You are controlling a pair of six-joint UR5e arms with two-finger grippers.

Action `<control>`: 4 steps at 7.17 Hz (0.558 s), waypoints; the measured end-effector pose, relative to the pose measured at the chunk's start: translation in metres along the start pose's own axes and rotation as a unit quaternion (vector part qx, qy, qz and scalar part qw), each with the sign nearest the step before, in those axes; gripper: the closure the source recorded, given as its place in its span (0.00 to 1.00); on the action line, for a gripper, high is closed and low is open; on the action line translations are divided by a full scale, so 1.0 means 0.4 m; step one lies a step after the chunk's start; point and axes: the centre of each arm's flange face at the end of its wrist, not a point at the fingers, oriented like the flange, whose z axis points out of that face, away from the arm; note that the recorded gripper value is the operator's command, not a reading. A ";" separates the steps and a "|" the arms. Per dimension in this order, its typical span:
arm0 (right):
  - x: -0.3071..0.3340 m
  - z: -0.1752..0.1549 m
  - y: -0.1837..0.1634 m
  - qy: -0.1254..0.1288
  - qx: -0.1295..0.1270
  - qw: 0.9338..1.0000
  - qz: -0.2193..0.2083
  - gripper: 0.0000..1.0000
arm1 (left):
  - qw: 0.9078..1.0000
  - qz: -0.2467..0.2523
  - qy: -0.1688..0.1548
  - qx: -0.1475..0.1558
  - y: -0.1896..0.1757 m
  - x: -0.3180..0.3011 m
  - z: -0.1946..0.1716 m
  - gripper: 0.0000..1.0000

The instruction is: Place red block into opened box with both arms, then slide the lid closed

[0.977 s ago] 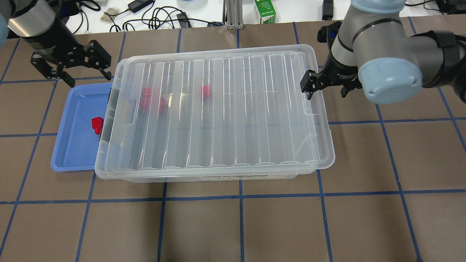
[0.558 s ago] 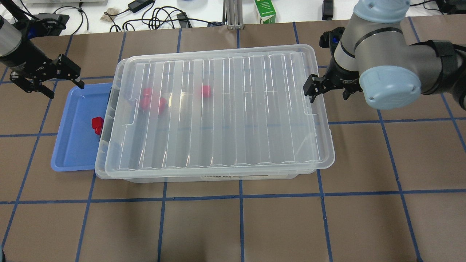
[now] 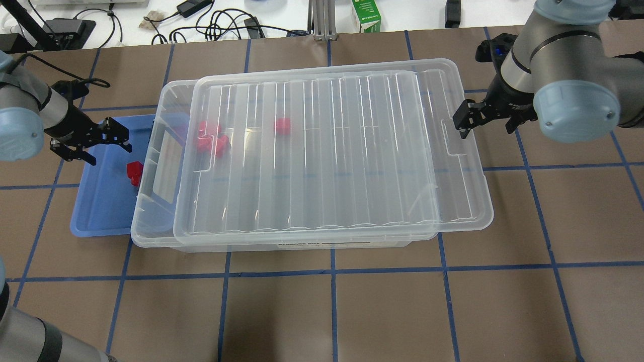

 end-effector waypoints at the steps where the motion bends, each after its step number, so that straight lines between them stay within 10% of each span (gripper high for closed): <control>1: 0.046 0.000 0.001 0.006 -0.002 1.000 0.006 0.00 | 1.000 -0.019 -0.001 -0.009 0.005 -0.002 0.039 0.00; 4: 0.188 -0.001 0.012 0.012 -0.003 0.999 0.046 0.00 | 0.999 -0.046 0.002 -0.028 0.014 0.004 0.097 0.02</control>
